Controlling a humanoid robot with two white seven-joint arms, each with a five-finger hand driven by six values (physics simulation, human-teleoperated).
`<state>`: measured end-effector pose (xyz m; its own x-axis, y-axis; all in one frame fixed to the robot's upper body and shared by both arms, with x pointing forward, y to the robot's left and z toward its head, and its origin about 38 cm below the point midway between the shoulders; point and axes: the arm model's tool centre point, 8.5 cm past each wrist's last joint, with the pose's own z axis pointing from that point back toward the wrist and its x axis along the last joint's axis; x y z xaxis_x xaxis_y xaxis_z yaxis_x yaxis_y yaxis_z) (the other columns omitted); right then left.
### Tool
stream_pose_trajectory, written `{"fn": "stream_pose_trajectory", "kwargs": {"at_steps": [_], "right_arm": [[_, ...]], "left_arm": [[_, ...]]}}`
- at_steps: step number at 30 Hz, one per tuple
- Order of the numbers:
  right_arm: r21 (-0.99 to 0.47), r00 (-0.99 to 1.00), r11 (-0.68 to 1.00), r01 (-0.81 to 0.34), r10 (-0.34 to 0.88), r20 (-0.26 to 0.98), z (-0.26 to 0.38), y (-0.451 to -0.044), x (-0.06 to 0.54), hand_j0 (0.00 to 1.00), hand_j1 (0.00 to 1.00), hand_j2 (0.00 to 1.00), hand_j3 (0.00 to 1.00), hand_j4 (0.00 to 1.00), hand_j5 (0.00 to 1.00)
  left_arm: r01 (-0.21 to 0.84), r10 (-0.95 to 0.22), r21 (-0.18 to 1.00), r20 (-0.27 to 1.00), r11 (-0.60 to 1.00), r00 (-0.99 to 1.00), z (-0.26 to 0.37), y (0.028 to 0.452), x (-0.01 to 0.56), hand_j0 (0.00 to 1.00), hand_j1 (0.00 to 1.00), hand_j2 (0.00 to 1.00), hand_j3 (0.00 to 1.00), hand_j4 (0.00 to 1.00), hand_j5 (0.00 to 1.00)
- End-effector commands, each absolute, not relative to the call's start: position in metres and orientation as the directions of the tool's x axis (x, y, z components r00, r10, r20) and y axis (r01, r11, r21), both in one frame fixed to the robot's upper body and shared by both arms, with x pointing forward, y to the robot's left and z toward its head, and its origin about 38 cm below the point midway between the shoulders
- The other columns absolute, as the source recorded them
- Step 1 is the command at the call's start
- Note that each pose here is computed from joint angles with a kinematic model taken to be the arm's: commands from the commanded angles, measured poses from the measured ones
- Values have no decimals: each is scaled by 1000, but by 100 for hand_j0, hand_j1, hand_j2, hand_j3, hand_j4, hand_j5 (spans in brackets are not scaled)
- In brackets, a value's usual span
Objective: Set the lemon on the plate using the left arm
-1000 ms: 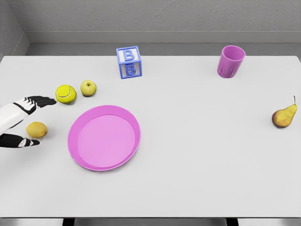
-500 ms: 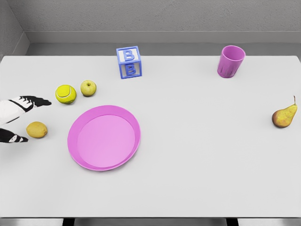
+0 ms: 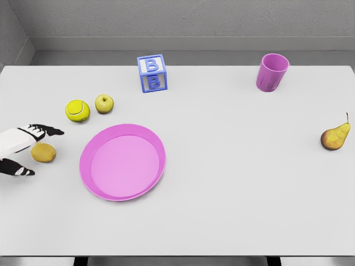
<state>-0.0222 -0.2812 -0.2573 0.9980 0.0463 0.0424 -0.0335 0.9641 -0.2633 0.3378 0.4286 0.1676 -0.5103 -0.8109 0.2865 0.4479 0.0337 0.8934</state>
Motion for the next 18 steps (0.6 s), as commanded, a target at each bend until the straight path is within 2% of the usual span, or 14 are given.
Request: {"fn": "stream_pose_trajectory", "kwargs": {"at_steps": [1, 6, 11, 18], "right_arm": [[-263, 998, 964, -32, 45, 43, -257, -281, -22, 100, 100, 100, 100, 100, 100], [-264, 998, 964, -33, 46, 43, -257, -281, -22, 100, 100, 100, 100, 100, 100], [-264, 998, 964, -33, 46, 43, -257, -281, -22, 100, 100, 100, 100, 100, 100], [-264, 998, 964, -33, 46, 43, -257, -281, -22, 100, 100, 100, 100, 100, 100]], "left_arm": [[457, -809, 889, 295, 36, -509, 163, 426, 338, 100, 100, 100, 100, 100, 100], [453, -792, 891, 292, 21, -536, 155, 407, 346, 100, 100, 100, 100, 100, 100], [491, -823, 869, 317, 54, -472, 142, 427, 348, 100, 100, 100, 100, 100, 100], [479, -836, 877, 295, 44, -463, 145, 431, 358, 100, 100, 100, 100, 100, 100]]}}
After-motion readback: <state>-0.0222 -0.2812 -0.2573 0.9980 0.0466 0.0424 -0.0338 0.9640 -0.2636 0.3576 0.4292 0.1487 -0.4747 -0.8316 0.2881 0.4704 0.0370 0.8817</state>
